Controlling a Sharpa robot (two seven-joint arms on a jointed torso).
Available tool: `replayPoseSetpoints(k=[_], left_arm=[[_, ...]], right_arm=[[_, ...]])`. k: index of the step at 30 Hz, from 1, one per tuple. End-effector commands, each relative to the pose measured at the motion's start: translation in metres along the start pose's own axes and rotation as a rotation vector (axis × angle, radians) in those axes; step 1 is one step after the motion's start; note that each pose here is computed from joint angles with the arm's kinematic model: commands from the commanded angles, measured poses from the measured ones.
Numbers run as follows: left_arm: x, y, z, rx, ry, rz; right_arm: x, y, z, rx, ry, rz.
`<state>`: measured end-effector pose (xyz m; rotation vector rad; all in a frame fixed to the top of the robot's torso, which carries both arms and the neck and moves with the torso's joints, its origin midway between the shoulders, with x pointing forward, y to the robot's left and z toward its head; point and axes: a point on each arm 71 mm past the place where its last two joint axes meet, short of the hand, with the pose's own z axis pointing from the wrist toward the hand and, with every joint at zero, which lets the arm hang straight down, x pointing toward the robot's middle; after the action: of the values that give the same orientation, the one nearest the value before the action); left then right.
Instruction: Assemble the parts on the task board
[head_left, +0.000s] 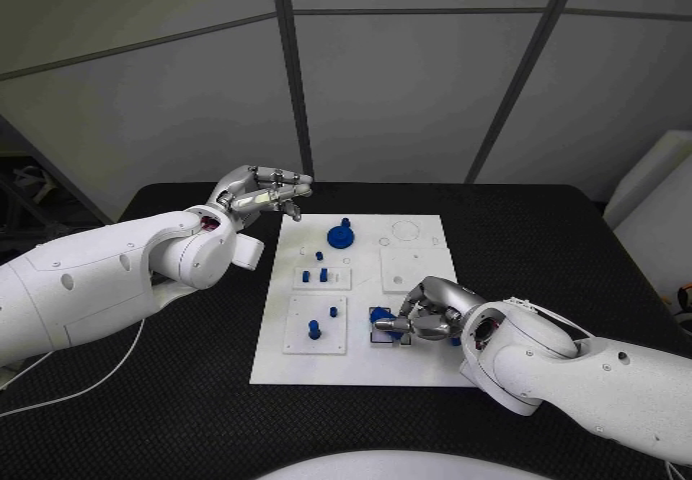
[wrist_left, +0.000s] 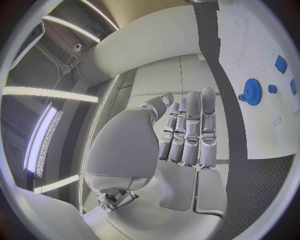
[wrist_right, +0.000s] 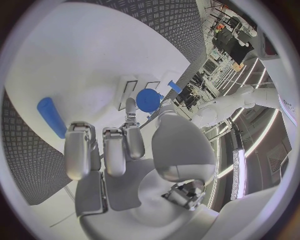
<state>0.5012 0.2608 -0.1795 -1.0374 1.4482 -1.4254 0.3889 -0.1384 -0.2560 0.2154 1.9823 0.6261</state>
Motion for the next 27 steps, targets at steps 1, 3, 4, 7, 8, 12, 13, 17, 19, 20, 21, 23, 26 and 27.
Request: replayPoseSetpoints(k=[1, 3, 4, 7, 8, 12, 13, 17, 19, 20, 21, 23, 26, 27], left_arm=[[0.0016, -0.0018, 0.0003, 0.012, 0.012, -0.007], [0.0015, -0.0017, 0.0003, 0.011, 0.013, -0.007], [0.0015, -0.0017, 0.0003, 0.01, 0.013, -0.007], [0.0013, -0.0016, 0.0003, 0.01, 0.013, -0.008], [0.0012, -0.0016, 0.0003, 0.01, 0.013, -0.008], [0.0011, -0.0016, 0.0003, 0.011, 0.014, -0.008], [0.001, -0.0015, 0.0003, 0.011, 0.013, -0.008], [0.0005, -0.0014, 0.0003, 0.011, 0.012, -0.007], [0.0004, -0.0014, 0.0003, 0.011, 0.011, -0.007], [0.0003, -0.0013, 0.0003, 0.011, 0.011, -0.007], [0.0002, -0.0013, 0.0003, 0.011, 0.011, -0.007], [0.0001, -0.0012, 0.0002, 0.011, 0.01, -0.007], [0.0, -0.0011, 0.0002, 0.011, 0.01, -0.007], [0.0, -0.001, 0.0002, 0.01, 0.01, -0.007]], right_arm=[[0.0, 0.001, 0.0, -0.001, 0.004, 0.004], [0.0, 0.001, 0.0, -0.007, -0.001, 0.008], [0.0, 0.002, 0.0, -0.01, -0.002, 0.009], [0.0, 0.003, -0.001, -0.019, -0.005, 0.013], [0.0, 0.004, -0.001, -0.022, -0.005, 0.014], [-0.001, 0.006, -0.003, -0.038, -0.008, 0.013], [-0.001, 0.007, -0.005, -0.045, -0.008, 0.015], [-0.001, 0.008, -0.008, -0.056, -0.005, 0.013], [-0.001, 0.008, -0.009, -0.058, -0.002, 0.01], [-0.001, 0.007, -0.01, -0.058, 0.0, 0.007], [-0.001, 0.007, -0.011, -0.058, 0.002, 0.004], [-0.001, 0.007, -0.011, -0.059, 0.008, -0.002], [0.0, 0.007, -0.012, -0.06, 0.015, -0.009], [0.0, 0.007, -0.012, -0.06, 0.017, -0.01]])
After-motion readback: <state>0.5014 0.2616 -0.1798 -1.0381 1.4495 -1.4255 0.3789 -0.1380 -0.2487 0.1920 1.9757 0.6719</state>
